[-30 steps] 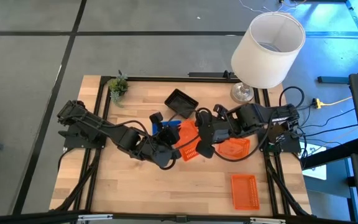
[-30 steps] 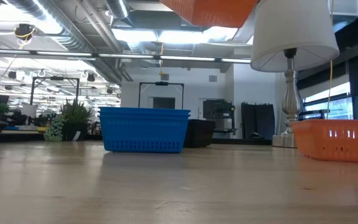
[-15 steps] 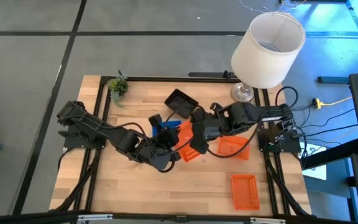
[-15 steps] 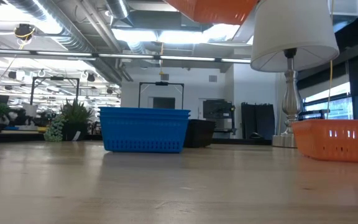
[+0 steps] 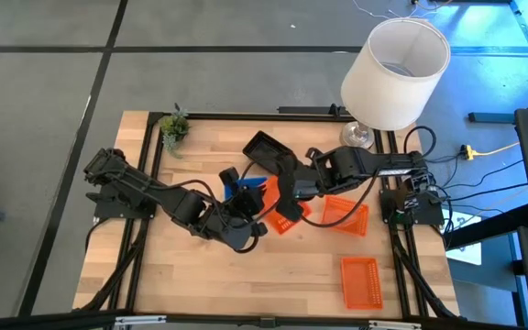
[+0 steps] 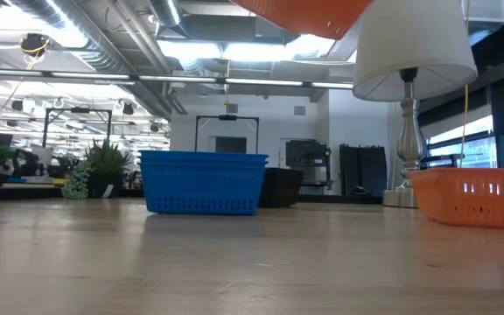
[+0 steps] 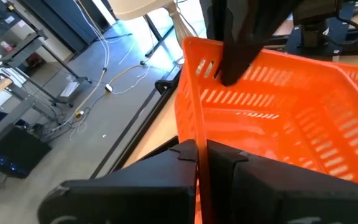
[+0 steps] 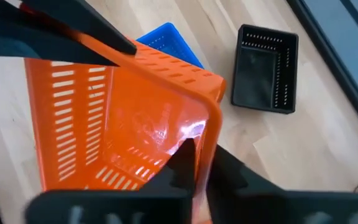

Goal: Stack baskets by color
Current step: Stack the bottom left orange bin on the top orange bin

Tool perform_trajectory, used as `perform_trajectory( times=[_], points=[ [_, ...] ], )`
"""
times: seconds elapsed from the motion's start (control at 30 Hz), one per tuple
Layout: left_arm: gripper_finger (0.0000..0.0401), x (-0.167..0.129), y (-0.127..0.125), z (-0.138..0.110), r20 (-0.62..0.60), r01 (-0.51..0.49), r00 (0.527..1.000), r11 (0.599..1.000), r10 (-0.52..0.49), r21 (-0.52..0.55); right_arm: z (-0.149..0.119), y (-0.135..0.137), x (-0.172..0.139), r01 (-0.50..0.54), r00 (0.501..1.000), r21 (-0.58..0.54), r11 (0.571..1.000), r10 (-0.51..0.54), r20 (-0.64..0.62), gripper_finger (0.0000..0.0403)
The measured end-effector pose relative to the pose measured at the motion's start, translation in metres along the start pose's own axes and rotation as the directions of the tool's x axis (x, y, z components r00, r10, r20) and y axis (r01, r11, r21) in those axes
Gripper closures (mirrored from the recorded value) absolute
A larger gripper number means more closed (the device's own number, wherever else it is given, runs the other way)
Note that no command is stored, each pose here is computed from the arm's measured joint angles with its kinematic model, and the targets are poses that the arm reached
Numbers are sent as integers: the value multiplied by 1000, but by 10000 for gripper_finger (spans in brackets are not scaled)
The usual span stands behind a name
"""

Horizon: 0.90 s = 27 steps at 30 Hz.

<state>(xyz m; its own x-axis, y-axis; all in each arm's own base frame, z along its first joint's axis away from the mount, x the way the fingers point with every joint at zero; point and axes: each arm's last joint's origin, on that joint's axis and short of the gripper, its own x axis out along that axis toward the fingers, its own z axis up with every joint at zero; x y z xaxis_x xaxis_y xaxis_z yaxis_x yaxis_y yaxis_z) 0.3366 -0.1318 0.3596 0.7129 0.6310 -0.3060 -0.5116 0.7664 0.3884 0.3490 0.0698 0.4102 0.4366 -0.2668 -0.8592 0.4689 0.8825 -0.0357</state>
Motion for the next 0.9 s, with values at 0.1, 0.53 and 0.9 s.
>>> perform_trajectory(
  times=[0.1,0.53,0.9],
  points=[
    [401,0,0,0,1,-2,1000,1000,2,-7,1,0,0,-2,1000,-20,1000,2,12,392],
    [353,7,3,1,-19,42,999,998,-43,-45,1,0,0,5,1000,-30,1000,-5,11,399],
    [297,-4,1,8,35,75,997,996,-74,-46,-1,-2,-4,-41,999,-63,997,40,-26,400]
  ],
)
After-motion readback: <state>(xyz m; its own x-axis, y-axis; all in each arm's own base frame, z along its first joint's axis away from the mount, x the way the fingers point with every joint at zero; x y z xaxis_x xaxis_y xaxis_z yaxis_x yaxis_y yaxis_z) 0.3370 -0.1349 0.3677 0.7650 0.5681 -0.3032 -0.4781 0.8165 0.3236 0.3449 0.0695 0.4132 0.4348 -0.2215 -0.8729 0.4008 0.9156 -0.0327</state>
